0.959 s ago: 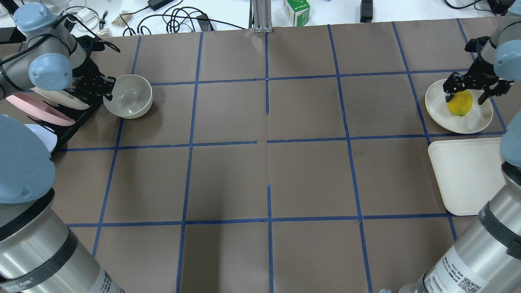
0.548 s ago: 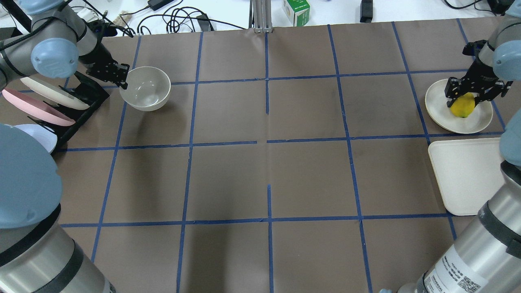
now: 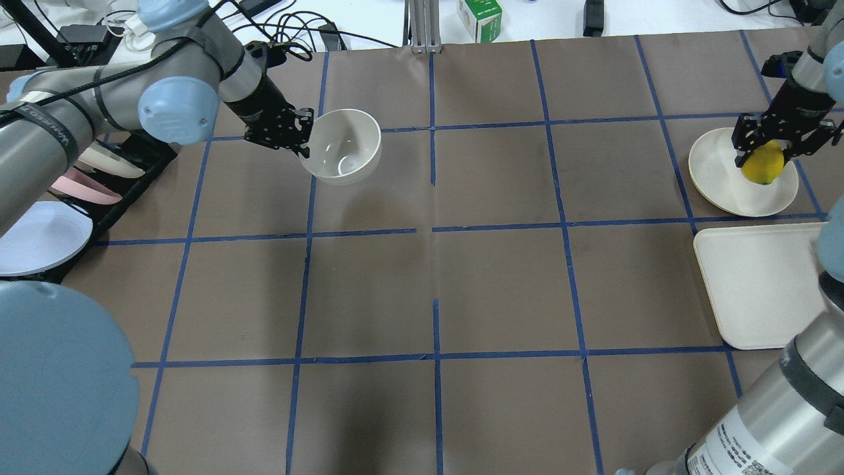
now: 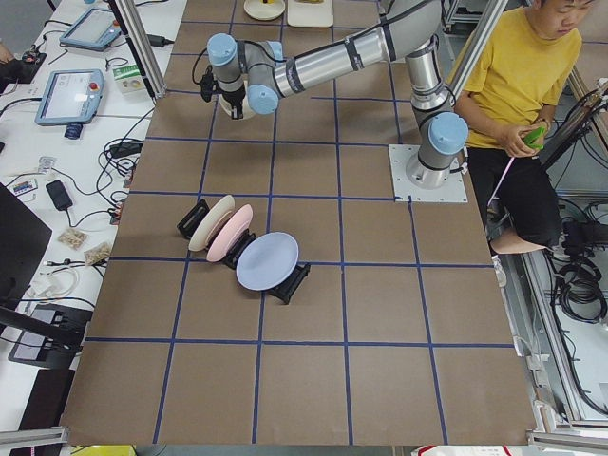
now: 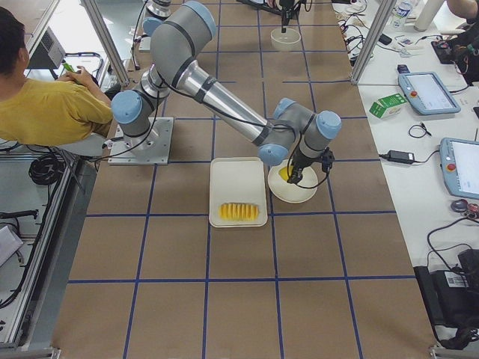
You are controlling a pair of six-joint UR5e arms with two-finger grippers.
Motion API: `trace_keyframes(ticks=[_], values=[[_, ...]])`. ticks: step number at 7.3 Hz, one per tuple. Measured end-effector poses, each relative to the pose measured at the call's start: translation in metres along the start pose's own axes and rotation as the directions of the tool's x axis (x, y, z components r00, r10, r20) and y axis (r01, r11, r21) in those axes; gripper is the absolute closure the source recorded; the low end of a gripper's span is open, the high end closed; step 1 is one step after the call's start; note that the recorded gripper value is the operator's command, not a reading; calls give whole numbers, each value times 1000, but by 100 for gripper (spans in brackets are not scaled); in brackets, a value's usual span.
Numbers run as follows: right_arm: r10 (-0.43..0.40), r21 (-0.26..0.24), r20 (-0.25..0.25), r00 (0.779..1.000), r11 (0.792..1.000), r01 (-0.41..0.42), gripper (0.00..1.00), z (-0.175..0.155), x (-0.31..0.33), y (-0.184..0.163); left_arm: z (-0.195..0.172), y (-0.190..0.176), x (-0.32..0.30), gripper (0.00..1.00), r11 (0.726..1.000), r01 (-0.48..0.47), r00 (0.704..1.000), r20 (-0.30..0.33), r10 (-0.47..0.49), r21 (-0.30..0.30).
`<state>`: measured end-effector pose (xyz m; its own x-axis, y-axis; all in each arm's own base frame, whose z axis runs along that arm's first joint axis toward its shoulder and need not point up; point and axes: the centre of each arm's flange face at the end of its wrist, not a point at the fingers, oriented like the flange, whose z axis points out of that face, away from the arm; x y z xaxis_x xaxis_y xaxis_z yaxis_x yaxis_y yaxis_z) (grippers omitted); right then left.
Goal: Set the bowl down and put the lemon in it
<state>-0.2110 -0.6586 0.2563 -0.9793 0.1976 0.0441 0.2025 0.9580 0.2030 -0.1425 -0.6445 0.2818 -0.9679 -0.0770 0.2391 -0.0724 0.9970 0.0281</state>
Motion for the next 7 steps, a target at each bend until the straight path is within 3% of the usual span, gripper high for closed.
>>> trace_keyframes(ticks=[3,6,7], values=[[-44,-24,12,999,999,44,100,-68,-33,34,50,58,84,100,995,92,996,17,-93,39],[-106,3,49,993,994,106,100,-122,-85,74,74,86,109,100,992,103,992,67,-107,67],[-132,15,46,990,991,132,100,-137,-106,86,80,92,109,34,993,103,991,83,-108,61]])
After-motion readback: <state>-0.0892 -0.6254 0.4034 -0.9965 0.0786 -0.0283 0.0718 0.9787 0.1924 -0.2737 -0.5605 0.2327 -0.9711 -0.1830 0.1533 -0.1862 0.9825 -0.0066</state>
